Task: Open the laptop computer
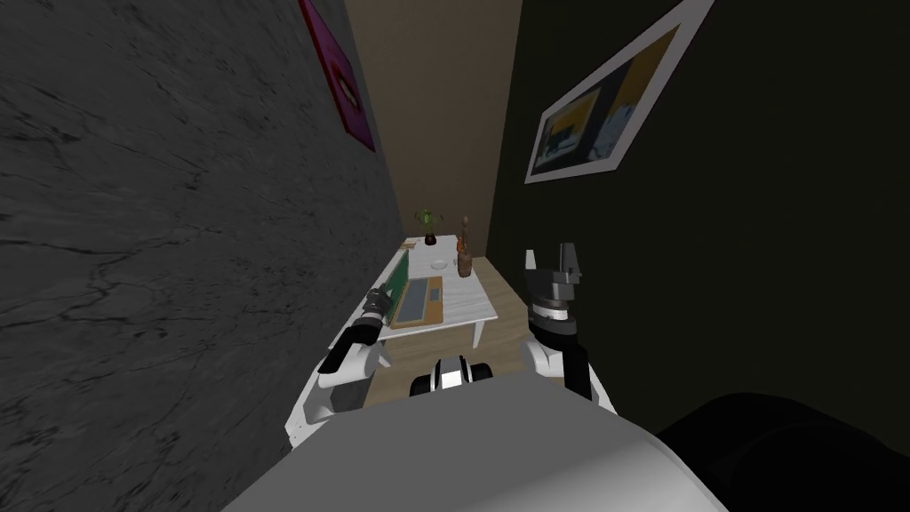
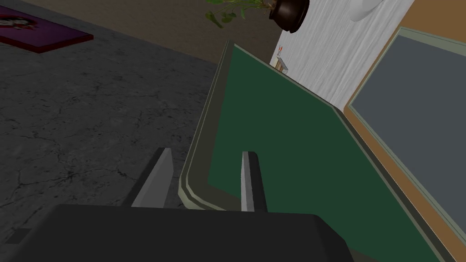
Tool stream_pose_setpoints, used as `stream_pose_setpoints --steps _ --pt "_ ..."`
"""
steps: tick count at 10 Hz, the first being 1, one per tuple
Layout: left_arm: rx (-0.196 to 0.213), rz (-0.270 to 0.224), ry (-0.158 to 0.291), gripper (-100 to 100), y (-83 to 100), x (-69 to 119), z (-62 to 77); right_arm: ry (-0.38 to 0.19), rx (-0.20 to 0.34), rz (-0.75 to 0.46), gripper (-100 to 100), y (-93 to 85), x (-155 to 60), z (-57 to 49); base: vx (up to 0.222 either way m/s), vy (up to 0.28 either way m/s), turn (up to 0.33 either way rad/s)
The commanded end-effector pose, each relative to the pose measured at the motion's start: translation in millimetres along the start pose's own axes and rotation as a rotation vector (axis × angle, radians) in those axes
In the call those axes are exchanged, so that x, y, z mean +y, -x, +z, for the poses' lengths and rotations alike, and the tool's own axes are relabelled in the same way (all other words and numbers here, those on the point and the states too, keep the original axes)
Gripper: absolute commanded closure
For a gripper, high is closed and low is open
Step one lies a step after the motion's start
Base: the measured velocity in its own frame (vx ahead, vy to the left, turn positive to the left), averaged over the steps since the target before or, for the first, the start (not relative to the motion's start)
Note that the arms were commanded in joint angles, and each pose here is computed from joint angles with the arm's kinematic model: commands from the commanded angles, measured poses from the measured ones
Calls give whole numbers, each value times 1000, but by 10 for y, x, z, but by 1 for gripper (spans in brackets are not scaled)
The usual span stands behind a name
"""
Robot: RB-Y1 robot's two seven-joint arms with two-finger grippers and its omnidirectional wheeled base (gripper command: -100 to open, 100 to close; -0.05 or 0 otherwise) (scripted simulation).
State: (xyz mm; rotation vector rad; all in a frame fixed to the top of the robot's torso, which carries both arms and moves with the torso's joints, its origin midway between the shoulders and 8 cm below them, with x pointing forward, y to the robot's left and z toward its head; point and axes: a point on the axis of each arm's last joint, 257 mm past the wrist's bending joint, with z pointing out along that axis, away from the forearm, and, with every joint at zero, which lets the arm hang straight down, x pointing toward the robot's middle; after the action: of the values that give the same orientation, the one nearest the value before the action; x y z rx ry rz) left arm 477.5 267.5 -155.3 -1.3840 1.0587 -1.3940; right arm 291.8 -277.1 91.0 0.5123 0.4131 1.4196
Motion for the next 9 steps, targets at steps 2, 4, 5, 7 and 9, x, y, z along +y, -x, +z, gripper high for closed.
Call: stream_pose_setpoints --steps 2,4,5,7,9 --pt "-7 126 18 100 105 176 37 0 0 0 0 0 0 0 -23 -137 -50" --pt "-9 196 17 100 157 223 66 0 0 0 0 0 0 0 12 -124 -33" --pt "-7 171 18 100 136 210 59 0 0 0 0 0 0 0 11 -60 -6" --pt "-11 256 4 100 208 302 115 0 0 0 0 0 0 0 -12 -73 -1" --pt "-15 296 10 100 266 404 139 0 0 0 0 0 0 0 -9 -71 7"
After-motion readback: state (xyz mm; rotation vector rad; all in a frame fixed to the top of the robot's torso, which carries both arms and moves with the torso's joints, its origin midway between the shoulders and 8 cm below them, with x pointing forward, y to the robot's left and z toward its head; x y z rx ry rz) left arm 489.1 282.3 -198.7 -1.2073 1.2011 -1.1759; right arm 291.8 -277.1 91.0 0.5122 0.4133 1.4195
